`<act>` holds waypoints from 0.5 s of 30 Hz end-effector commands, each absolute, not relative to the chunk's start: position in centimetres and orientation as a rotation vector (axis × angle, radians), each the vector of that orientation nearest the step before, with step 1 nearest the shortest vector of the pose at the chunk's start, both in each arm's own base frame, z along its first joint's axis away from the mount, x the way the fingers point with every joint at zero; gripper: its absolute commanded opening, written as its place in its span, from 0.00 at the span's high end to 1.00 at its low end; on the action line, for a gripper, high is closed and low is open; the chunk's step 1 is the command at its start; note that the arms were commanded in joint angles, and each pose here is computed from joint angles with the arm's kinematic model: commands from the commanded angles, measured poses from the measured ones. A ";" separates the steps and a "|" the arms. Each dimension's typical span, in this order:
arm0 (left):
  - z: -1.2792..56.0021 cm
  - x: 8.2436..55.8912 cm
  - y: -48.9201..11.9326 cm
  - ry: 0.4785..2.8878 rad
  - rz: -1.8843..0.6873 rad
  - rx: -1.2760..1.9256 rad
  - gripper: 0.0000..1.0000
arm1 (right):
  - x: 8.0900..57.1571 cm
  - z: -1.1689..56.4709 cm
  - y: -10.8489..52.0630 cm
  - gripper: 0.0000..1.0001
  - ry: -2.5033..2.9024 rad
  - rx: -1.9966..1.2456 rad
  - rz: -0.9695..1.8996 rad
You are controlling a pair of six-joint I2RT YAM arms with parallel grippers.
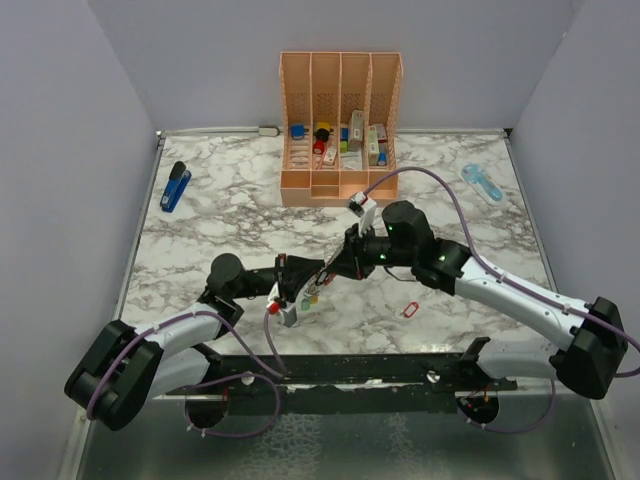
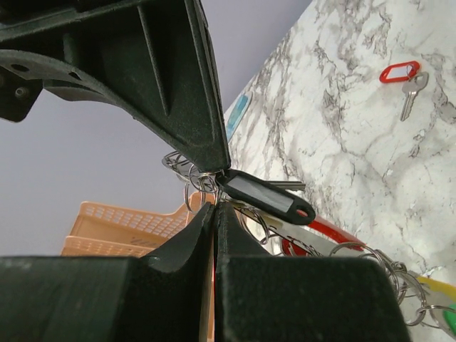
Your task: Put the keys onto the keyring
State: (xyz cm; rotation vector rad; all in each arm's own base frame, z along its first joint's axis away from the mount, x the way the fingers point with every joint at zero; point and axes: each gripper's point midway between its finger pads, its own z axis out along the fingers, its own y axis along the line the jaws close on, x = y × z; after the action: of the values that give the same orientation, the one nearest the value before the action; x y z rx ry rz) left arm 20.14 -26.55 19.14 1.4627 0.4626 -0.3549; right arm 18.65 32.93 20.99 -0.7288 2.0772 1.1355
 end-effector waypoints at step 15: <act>23.3 19.5 -27.6 0.450 -0.545 1.288 1.00 | 18.0 23.9 32.9 0.92 2.064 -0.704 1.188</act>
State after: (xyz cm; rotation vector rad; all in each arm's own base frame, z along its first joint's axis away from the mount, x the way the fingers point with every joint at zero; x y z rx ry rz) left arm 20.27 -27.24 19.72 1.3512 0.5661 -0.5295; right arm 18.32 32.88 21.78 -0.7121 2.0999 1.1539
